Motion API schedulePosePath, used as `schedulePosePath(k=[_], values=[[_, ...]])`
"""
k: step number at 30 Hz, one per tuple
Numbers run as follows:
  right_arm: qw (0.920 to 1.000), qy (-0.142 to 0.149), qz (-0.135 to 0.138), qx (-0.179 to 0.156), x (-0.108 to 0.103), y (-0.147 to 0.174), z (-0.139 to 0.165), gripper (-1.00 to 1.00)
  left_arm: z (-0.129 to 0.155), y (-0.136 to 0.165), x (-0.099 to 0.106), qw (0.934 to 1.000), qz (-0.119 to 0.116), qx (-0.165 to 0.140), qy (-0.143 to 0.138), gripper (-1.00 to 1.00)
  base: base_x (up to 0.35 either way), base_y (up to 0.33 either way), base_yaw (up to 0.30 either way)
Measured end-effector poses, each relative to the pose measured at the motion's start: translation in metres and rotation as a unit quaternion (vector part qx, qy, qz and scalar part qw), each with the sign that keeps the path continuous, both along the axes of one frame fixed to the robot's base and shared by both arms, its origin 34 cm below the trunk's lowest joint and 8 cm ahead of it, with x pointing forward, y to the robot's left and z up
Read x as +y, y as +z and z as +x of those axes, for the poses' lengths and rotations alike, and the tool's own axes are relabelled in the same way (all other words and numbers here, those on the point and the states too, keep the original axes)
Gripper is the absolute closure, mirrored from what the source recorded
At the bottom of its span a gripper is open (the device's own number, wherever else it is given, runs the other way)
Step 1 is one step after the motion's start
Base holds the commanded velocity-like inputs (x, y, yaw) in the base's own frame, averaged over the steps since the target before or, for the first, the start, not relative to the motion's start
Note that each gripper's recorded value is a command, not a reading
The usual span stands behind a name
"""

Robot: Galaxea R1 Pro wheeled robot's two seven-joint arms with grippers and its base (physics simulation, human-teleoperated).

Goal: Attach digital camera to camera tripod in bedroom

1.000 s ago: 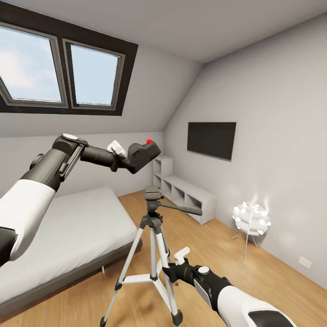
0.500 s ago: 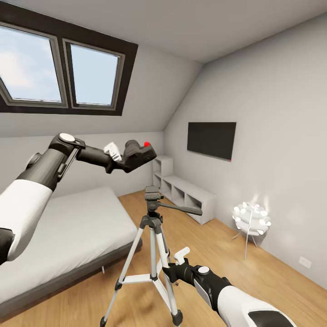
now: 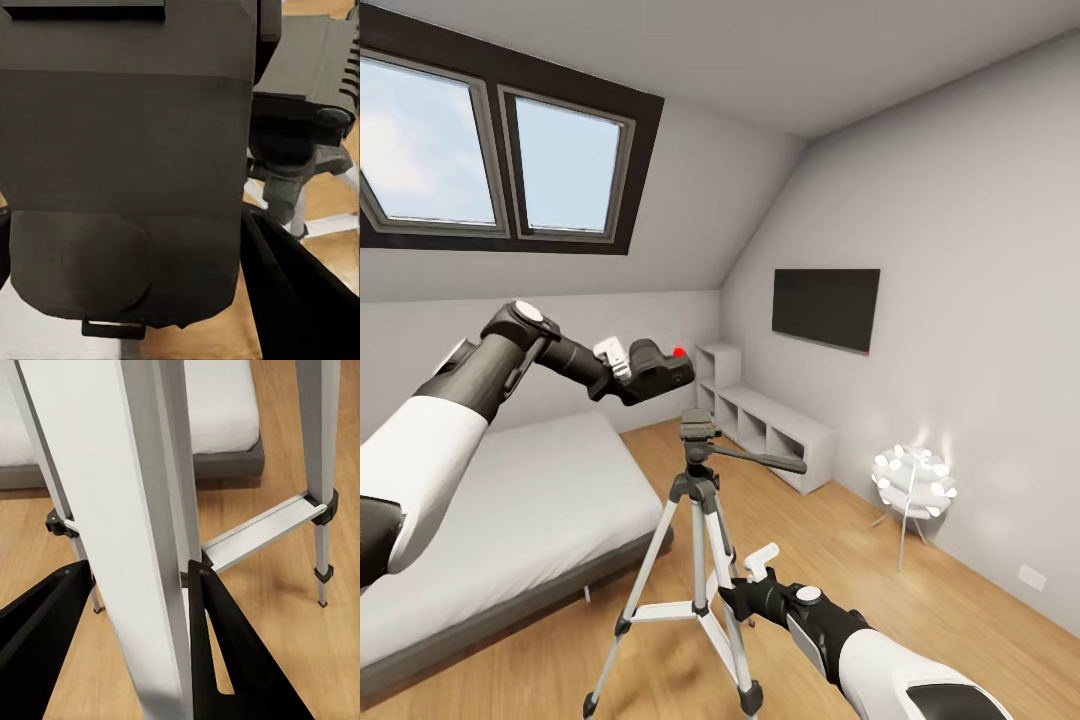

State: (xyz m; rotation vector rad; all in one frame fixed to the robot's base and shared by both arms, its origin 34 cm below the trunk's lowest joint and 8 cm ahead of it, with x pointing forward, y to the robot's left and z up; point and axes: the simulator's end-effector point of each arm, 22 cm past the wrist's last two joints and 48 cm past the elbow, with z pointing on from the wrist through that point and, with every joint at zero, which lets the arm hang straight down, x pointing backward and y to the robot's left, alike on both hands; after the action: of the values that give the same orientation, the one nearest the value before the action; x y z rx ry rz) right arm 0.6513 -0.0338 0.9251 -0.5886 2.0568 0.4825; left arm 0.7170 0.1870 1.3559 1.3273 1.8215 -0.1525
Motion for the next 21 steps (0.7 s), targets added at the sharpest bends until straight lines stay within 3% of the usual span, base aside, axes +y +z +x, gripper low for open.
schedulePosePath(k=[5,12,15,21], values=[[1.0000,0.000,0.000,0.000,0.000,0.000,0.000,1.00,-0.003,-0.009,0.007,0.9982,0.048,-0.014,-0.033,1.00,0.000,0.000,0.000],[1.0000,0.000,0.000,0.000,0.000,0.000,0.000,1.00,0.000,-0.002,-0.002,0.9969,0.054,-0.038,-0.043,1.00,0.000,0.000,0.000],[1.0000,0.000,0.000,0.000,0.000,0.000,0.000,1.00,-0.001,0.005,-0.011,0.9956,0.050,-0.053,-0.058,1.00,0.000,0.000,0.000],[1.0000,-0.001,0.000,0.000,0.000,0.000,0.000,1.00,-0.003,-0.001,-0.037,0.9936,0.042,-0.053,-0.091,1.00,0.000,0.000,0.000]])
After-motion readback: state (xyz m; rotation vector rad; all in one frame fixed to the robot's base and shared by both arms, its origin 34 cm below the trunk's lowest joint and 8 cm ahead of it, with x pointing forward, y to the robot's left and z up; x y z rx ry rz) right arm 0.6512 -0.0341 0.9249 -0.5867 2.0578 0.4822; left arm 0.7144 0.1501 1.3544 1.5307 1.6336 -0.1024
